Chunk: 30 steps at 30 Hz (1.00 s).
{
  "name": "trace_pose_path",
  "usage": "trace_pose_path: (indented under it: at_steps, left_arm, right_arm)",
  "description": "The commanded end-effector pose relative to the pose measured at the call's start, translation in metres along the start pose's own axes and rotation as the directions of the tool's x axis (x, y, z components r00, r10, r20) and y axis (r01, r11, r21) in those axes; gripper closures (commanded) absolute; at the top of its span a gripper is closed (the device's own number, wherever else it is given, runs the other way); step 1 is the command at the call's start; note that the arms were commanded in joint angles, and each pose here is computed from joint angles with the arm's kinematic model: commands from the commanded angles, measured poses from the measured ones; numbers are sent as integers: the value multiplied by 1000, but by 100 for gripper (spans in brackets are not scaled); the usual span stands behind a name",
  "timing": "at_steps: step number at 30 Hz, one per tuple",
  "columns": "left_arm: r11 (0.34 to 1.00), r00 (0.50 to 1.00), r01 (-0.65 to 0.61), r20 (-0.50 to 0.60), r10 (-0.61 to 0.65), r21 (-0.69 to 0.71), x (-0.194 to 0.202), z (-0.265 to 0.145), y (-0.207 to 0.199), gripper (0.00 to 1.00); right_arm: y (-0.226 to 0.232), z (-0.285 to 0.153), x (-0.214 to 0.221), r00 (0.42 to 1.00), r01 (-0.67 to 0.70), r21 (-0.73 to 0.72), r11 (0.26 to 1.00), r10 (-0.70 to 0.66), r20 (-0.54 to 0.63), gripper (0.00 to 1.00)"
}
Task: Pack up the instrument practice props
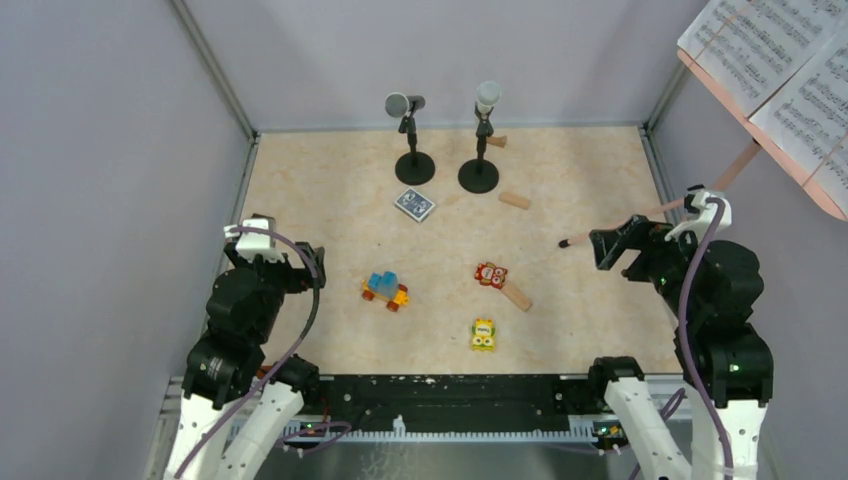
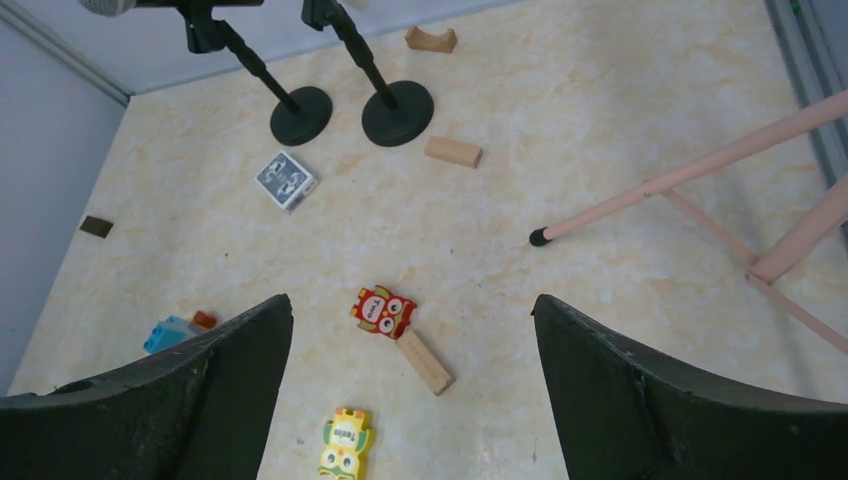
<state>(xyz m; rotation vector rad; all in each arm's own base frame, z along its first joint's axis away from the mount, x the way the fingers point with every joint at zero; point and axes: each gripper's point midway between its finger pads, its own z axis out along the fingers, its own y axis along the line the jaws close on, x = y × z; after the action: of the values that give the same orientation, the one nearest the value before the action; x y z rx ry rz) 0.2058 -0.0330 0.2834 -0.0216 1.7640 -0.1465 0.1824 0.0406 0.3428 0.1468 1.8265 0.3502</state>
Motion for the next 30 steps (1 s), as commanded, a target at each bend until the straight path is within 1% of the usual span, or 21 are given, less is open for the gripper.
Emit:
trace_pose_path:
  at_steps: [1,6,10,14,17,18,19,22,26,29,30]
  left_arm:
    - [1000,999,5,38,-4,-11,-8,4,1,1]
    - [999,999,12,47,-11,-29,-9,3,4,1]
    - [998,998,23,52,-20,-65,-7,1,11,1]
    - [999,999,15,44,-14,-45,-5,4,7,1]
    - [999,1000,11,30,-10,-47,-3,8,7,1]
    - [999,1000,11,27,-10,-47,-3,8,7,1]
    - [999,1000,10,27,-8,-50,-3,8,8,1]
    - [999,1000,9,27,-8,-45,-3,9,7,1]
    - [999,1000,7,21,-6,-46,-1,11,7,1]
    - [999,1000,5,17,-5,-45,-1,12,7,1]
    - [999,1000,6,17,-6,-42,-1,12,6,1]
  right_arm:
    - [-6,12,1,999,-48,24,999,48,20,13]
    - [-10,16,5,997,-75,40,996,73,28,13]
    - [-16,21,4,994,-100,72,992,96,48,8]
    - [-16,38,12,992,-121,48,991,119,52,6]
    - [-10,53,17,990,-123,-17,992,124,61,7]
    - [-5,57,18,991,-119,-51,992,122,62,9]
    - [3,59,14,990,-115,-98,989,122,72,10]
    - [14,68,10,989,-106,-168,980,122,86,11]
    - [19,90,9,983,-107,-235,966,137,119,13]
    - [22,115,17,981,-123,-268,956,159,116,14]
    - [25,123,21,983,-111,-274,955,147,113,14]
